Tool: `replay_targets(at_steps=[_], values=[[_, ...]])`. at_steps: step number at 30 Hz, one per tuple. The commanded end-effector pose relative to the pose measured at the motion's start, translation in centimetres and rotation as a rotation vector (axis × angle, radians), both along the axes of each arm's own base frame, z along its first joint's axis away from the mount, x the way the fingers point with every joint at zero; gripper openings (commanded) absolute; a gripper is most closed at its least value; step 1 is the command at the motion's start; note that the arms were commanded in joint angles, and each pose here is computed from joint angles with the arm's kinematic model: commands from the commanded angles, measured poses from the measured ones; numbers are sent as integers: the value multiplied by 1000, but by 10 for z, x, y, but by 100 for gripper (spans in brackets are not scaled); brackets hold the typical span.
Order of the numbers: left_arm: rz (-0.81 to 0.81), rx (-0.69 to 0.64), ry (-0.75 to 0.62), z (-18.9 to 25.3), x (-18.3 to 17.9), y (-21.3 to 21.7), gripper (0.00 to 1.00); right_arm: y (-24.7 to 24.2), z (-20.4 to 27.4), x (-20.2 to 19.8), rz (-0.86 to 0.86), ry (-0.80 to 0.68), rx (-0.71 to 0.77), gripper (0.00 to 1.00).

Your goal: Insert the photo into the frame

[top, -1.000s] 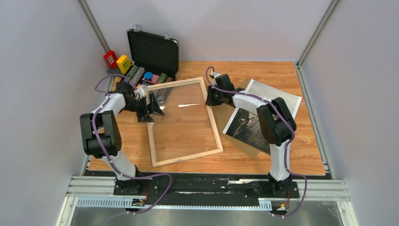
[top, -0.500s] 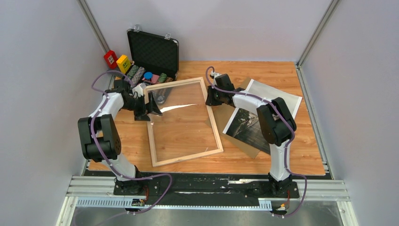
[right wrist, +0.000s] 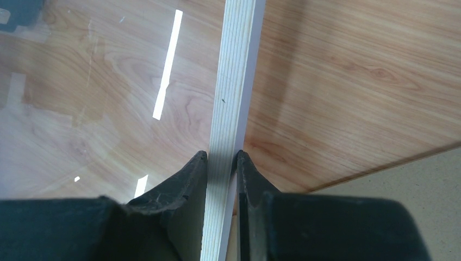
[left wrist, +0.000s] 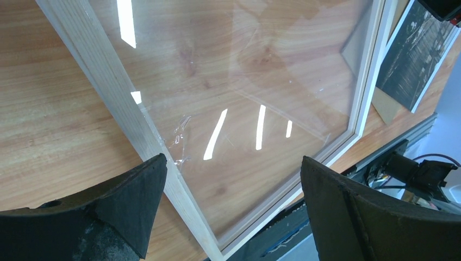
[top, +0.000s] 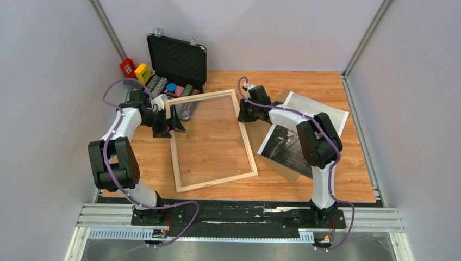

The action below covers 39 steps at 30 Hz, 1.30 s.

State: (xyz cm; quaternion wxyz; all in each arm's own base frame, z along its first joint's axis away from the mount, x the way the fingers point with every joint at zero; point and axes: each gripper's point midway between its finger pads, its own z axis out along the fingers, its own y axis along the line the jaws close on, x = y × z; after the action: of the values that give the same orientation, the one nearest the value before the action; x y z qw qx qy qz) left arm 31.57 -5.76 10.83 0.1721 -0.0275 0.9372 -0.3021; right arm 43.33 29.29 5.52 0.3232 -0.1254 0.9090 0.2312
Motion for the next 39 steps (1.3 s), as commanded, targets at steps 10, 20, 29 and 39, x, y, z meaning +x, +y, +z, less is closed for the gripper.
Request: replay_targets(at_steps=[10,20,29,39], values=[[-2,126,-163,34,16,17,100,7,21,7,16,-52,16,7],[13,290,-198,28,17,43,99,9,29,6,-4,-47,39,6],[-5,279,-126,-3,19,43,85,18,38,1,2,-50,55,5],[-3,268,-60,-33,14,42,66,15,36,1,-2,-56,41,5]])
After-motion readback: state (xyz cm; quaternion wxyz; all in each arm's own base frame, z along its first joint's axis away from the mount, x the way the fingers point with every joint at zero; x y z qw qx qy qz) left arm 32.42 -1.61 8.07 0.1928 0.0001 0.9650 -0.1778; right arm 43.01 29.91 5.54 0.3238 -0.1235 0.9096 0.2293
